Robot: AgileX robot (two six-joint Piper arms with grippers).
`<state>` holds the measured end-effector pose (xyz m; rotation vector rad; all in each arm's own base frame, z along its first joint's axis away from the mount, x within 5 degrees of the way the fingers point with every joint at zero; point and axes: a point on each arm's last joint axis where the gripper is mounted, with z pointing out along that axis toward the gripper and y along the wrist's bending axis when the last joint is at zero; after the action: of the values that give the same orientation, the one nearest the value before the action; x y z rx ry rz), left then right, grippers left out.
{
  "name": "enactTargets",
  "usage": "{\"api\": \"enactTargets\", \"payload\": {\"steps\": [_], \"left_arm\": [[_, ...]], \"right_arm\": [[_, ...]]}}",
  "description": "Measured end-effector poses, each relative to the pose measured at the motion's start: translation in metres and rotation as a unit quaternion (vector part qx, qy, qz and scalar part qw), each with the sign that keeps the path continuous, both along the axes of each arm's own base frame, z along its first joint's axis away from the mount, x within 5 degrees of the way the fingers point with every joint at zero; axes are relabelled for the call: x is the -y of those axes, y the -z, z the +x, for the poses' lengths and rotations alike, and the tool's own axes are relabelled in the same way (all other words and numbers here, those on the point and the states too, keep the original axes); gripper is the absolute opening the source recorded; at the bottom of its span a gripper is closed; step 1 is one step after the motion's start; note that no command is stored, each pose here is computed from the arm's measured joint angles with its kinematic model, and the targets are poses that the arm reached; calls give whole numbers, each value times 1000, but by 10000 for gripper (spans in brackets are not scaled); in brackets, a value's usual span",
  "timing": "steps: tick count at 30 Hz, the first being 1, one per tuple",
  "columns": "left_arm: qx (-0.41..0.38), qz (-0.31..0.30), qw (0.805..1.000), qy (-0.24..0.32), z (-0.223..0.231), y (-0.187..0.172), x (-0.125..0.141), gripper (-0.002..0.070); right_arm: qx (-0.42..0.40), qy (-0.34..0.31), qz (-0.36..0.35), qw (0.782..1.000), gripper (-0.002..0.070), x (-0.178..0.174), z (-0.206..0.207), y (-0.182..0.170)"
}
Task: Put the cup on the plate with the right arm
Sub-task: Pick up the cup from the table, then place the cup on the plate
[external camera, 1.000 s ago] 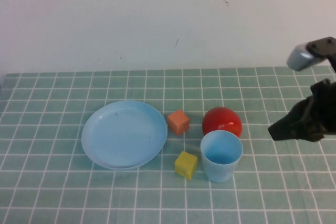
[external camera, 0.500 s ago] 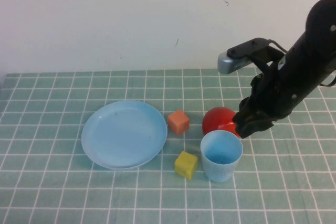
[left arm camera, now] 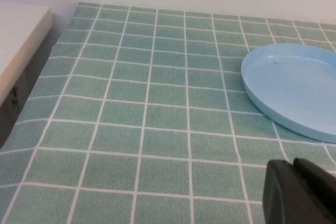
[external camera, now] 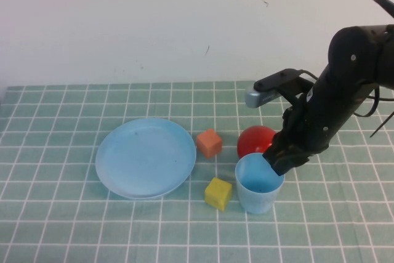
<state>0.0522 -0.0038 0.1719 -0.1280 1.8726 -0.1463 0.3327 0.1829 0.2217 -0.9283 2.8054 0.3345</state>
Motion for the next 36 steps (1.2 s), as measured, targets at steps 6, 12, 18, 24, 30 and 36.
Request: {"api": "enactTargets", "payload": {"steps": [6, 12, 18, 24, 30, 36], "left_arm": [[0, 0, 1000, 0, 0, 0, 0, -3], [0, 0, 1000, 0, 0, 0, 0, -3], [0, 0, 1000, 0, 0, 0, 0, -3], [0, 0, 1000, 0, 0, 0, 0, -3], [0, 0, 1000, 0, 0, 0, 0, -3], [0, 0, 1000, 0, 0, 0, 0, -3]], "right_arm": [[-10, -4, -6, 1000, 228, -3, 5, 15], [-17, -7, -16, 1000, 112, -5, 12, 35], [20, -7, -4, 1000, 18, -5, 15, 16], [100, -42, 33, 994, 17, -17, 18, -57], [165, -110, 60, 978, 17, -52, 20, -102], [163, -154, 92, 970, 17, -86, 43, -86]]}}
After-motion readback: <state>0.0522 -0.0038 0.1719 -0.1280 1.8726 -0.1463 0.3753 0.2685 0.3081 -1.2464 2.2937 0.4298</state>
